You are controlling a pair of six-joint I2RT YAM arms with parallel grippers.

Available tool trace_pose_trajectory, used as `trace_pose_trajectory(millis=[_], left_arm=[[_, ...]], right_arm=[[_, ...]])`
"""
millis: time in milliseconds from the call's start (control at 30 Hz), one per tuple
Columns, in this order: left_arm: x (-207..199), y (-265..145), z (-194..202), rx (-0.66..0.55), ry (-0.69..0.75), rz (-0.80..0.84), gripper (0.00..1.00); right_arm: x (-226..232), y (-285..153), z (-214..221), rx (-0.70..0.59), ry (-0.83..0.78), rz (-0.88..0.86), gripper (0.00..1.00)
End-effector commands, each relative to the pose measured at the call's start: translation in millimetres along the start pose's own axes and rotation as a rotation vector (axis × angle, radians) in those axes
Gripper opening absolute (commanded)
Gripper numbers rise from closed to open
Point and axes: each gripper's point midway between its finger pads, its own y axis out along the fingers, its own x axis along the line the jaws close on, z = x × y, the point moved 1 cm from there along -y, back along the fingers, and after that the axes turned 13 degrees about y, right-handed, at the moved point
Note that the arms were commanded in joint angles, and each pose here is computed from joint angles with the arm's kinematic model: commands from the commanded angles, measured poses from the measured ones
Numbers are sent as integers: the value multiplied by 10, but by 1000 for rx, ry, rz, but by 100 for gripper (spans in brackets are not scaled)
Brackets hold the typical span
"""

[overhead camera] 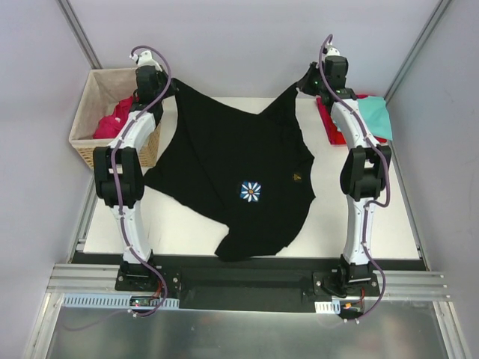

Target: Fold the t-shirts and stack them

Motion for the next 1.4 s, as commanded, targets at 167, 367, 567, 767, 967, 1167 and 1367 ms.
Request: trace_pose_trajectory(millis=[167,367,567,767,967,1167,1367], left_arm=[[374,403,83,17,-60,-143,0],[386,528,-100,-33,-45,-141,31],[50,155,-813,-135,-41,-26,99],[-366,-753,-863,-71,-118,87,99],[-539,-1523,-199,113,-151,66,99],[-520,-1897,741,322,-220,85,99],[-412,-1983,1302,414,-238,55,99]], right_arm=[[177,222,-183,-54,99,-122,1],[179,163,-318,-97,72,-124,55],[625,-534,-702,-171,-2,-170,97],[1006,-1239,-81,-48,33,-231,96],[1063,-1633,1237,194,-28,-153,97],[708,-1935,1851,288,-36,-93,97],[674,-2281,1828,253,-79,-117,97]])
